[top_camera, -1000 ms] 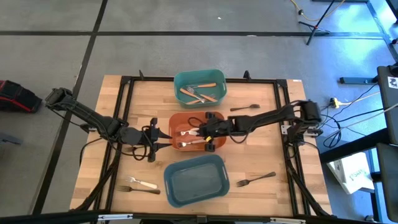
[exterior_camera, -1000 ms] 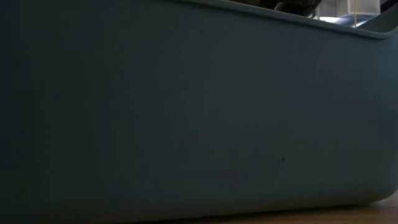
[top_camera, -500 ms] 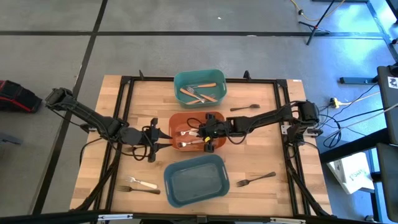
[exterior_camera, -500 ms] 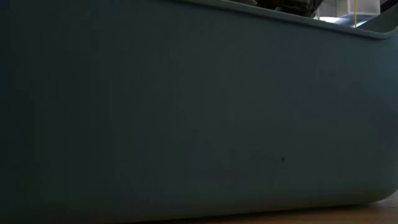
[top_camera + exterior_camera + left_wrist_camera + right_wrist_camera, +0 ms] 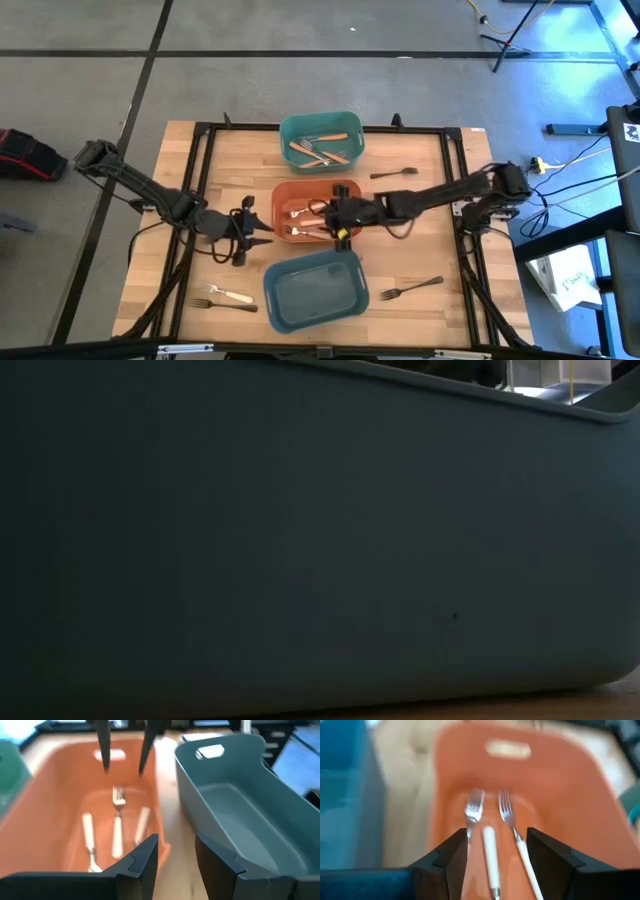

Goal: Sort silverware by color (type)
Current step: Put the white fork into the orange bin

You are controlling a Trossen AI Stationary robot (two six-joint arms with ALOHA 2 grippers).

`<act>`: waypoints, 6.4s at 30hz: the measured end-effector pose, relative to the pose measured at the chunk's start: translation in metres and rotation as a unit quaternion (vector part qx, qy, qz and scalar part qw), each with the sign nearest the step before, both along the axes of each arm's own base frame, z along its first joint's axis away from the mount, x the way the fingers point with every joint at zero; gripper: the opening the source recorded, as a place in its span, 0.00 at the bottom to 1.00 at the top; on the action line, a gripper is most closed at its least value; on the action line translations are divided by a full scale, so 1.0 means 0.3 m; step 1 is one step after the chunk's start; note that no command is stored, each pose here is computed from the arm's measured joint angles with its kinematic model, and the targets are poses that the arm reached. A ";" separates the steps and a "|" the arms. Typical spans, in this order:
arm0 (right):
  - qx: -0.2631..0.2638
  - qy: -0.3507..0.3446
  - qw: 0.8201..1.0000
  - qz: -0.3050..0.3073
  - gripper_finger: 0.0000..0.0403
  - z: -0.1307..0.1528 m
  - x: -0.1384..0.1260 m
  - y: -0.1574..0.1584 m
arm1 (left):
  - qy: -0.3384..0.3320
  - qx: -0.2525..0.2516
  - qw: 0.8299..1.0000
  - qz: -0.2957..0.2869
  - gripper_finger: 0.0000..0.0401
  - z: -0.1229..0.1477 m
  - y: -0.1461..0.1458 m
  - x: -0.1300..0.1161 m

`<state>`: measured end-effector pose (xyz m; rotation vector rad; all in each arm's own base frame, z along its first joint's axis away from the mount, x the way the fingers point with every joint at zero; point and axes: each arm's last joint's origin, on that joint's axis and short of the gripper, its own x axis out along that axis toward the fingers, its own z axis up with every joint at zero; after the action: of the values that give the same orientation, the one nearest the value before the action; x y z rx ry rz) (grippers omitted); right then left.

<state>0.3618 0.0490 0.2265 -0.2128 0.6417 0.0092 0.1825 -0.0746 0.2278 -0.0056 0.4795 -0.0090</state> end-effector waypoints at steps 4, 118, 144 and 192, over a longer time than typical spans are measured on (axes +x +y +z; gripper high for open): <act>-0.026 -0.031 0.999 0.022 0.47 0.063 -0.036 0.072 | 0.041 -0.029 0.998 -0.031 0.31 -0.018 -0.024 -0.025; -0.010 -0.016 0.999 0.044 0.47 0.072 -0.093 0.195 | 0.328 -0.119 0.937 -0.001 0.25 -0.218 -0.361 -0.136; -0.013 -0.018 0.999 0.040 0.47 0.072 -0.093 0.194 | 0.406 -0.059 0.912 0.019 0.23 -0.336 -0.373 -0.127; -0.015 -0.020 0.999 0.042 0.47 0.074 -0.092 0.194 | 0.145 0.200 0.964 0.098 0.13 0.172 -0.162 0.035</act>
<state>0.3343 0.1072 0.2487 -0.2684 0.5919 0.0764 0.1930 -0.1232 0.2795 0.3474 0.7650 0.2877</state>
